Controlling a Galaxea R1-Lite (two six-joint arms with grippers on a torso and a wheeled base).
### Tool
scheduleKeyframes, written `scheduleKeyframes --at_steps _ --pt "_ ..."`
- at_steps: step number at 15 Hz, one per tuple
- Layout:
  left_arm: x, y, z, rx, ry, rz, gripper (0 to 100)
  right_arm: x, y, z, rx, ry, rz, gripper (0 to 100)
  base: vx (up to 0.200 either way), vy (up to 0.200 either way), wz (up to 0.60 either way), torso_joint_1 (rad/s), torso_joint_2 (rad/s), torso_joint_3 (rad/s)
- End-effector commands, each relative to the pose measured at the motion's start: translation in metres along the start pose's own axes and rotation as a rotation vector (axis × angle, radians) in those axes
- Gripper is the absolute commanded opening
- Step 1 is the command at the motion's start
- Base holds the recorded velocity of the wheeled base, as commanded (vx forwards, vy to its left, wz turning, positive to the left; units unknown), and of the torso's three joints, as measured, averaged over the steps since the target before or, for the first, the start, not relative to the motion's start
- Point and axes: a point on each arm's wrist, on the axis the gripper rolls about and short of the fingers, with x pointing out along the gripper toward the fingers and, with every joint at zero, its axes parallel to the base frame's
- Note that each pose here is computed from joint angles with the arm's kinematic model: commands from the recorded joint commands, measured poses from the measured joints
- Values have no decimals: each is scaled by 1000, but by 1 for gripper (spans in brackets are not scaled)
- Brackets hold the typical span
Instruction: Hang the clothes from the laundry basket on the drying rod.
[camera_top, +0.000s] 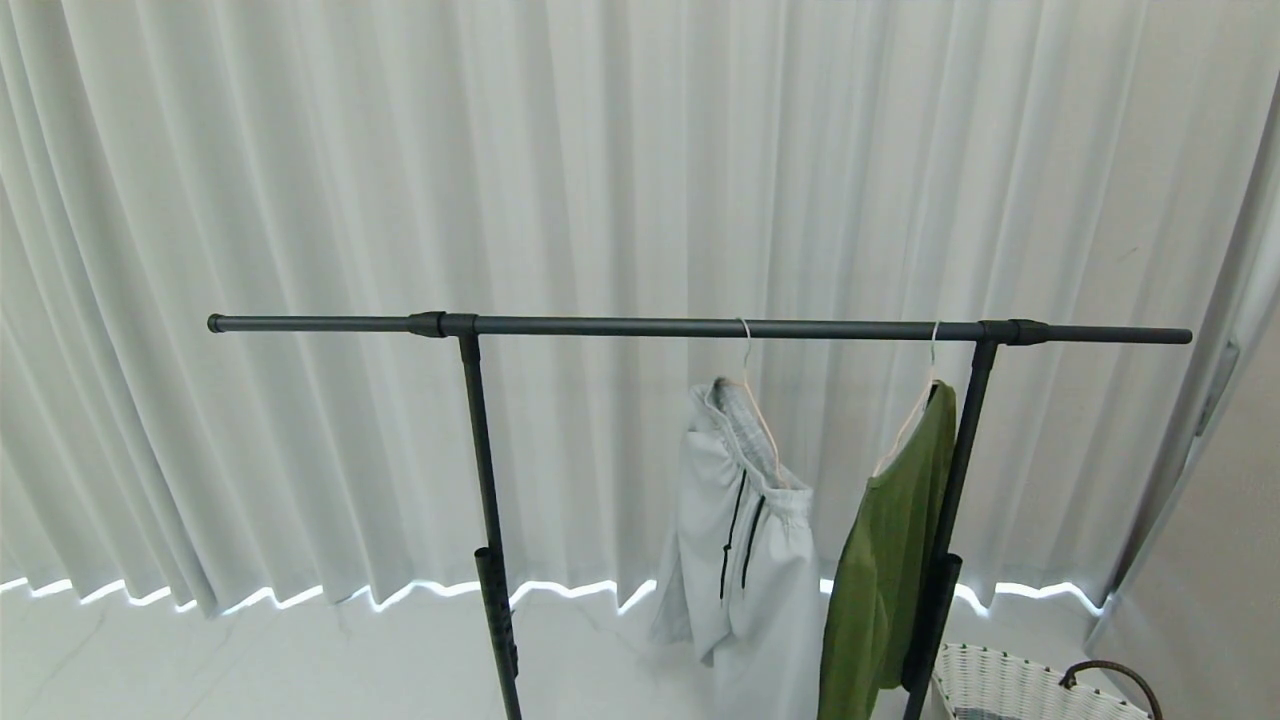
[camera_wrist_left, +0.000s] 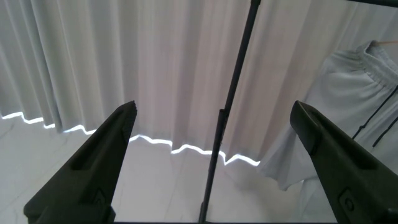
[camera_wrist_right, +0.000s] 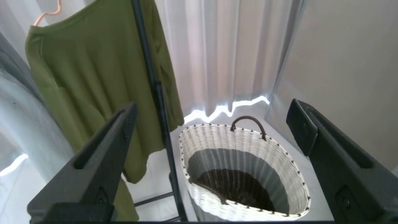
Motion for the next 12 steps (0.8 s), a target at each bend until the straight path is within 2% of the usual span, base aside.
scheduleKeyframes --at_steps 1,12 --pt "0 0 0 0 -1 1 100 0 0 0 0 2 0 100 0 0 0 0 0 0" --pt "0 0 0 0 -1 1 100 0 0 0 -1 2 0 100 0 0 0 0 0 0"
